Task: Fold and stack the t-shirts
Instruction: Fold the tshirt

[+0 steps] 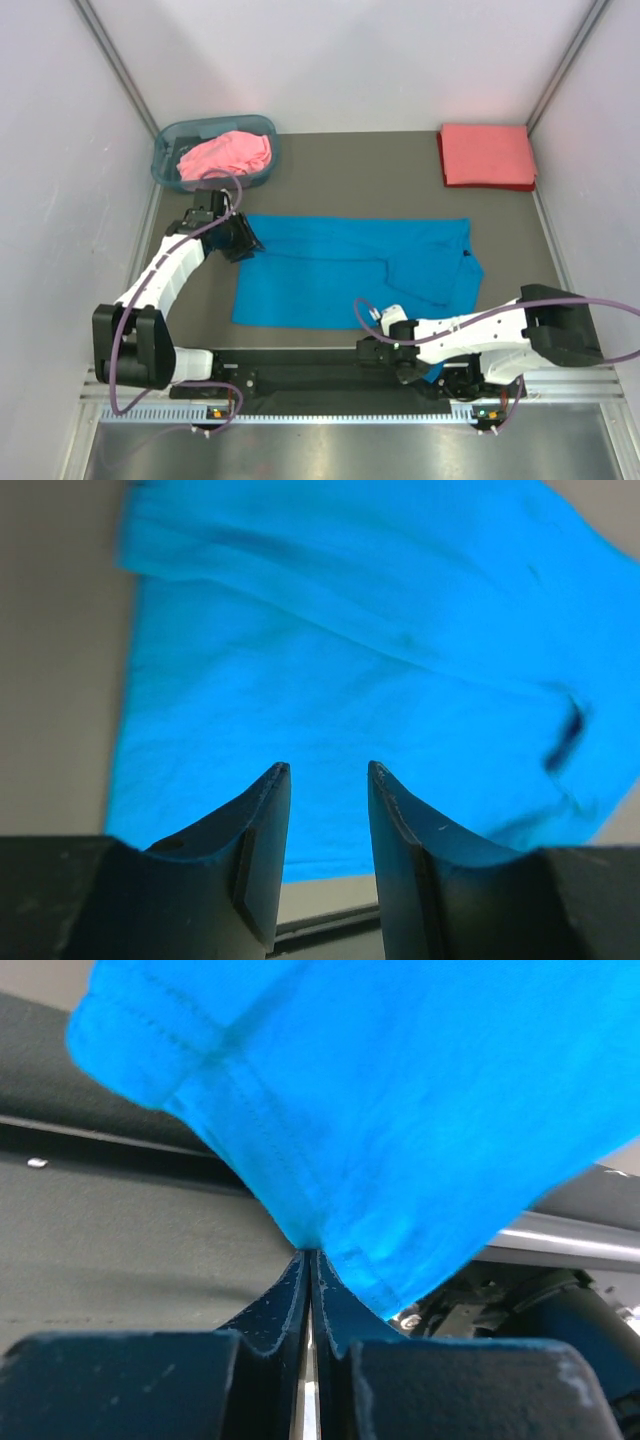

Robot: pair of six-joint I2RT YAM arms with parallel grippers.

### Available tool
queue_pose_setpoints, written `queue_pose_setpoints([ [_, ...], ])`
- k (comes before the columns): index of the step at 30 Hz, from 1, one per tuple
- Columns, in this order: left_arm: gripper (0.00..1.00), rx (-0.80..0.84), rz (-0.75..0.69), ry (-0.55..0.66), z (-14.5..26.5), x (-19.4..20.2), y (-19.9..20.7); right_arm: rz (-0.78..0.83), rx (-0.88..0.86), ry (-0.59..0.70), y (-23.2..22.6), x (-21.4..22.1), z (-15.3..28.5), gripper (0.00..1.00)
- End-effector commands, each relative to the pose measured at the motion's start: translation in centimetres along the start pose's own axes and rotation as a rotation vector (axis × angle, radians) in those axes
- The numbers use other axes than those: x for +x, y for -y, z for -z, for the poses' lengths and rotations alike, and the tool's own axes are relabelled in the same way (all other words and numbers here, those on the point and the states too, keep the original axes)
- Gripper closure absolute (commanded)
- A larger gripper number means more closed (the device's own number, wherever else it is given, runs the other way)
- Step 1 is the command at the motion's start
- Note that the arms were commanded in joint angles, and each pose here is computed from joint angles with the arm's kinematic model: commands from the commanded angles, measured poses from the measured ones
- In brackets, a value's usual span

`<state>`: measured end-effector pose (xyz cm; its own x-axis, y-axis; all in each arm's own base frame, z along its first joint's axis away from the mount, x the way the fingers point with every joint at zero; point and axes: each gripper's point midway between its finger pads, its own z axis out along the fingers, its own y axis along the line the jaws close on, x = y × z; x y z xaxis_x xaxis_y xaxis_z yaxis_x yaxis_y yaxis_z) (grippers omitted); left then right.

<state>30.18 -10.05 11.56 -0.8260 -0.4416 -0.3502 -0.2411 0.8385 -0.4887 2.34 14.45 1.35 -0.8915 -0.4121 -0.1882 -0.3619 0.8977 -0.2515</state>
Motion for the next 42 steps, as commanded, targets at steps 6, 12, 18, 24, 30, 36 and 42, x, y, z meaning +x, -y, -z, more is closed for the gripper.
queue_pose_setpoints([
  [6, 0.59, -0.34, 0.206, 0.286, 4.7, -2.7, -5.5, -0.052, 0.099, 0.107, 0.6, -3.4, 3.0, 1.0],
  [12, 0.58, -0.332, 0.293, 0.313, 6.3, -0.3, -6.5, -0.067, 0.076, 0.125, 0.8, -3.7, 3.6, 1.0],
  [18, 0.57, -0.275, 0.295, 0.299, 5.5, 0.6, -6.1, 0.004, 0.034, 0.053, 0.4, -1.9, 2.0, 0.75],
  [24, 0.57, -0.238, 0.268, 0.283, 5.0, 0.1, -5.2, -0.028, 0.02, 0.024, 0.7, -1.0, 1.4, 0.67],
  [30, 0.57, -0.205, 0.253, 0.284, 4.6, -0.7, -4.3, -0.012, 0.064, -0.037, 0.6, -0.1, 0.4, 0.65],
  [36, 0.58, -0.213, 0.235, 0.282, 3.9, -1.0, -4.6, -0.025, 0.048, -0.067, 0.5, 0.8, -0.2, 0.66],
  [42, 0.6, -0.24, 0.319, 0.302, 3.5, -0.7, -5.4, -0.029, 0.059, -0.089, 0.5, 1.3, -0.8, 0.67],
])
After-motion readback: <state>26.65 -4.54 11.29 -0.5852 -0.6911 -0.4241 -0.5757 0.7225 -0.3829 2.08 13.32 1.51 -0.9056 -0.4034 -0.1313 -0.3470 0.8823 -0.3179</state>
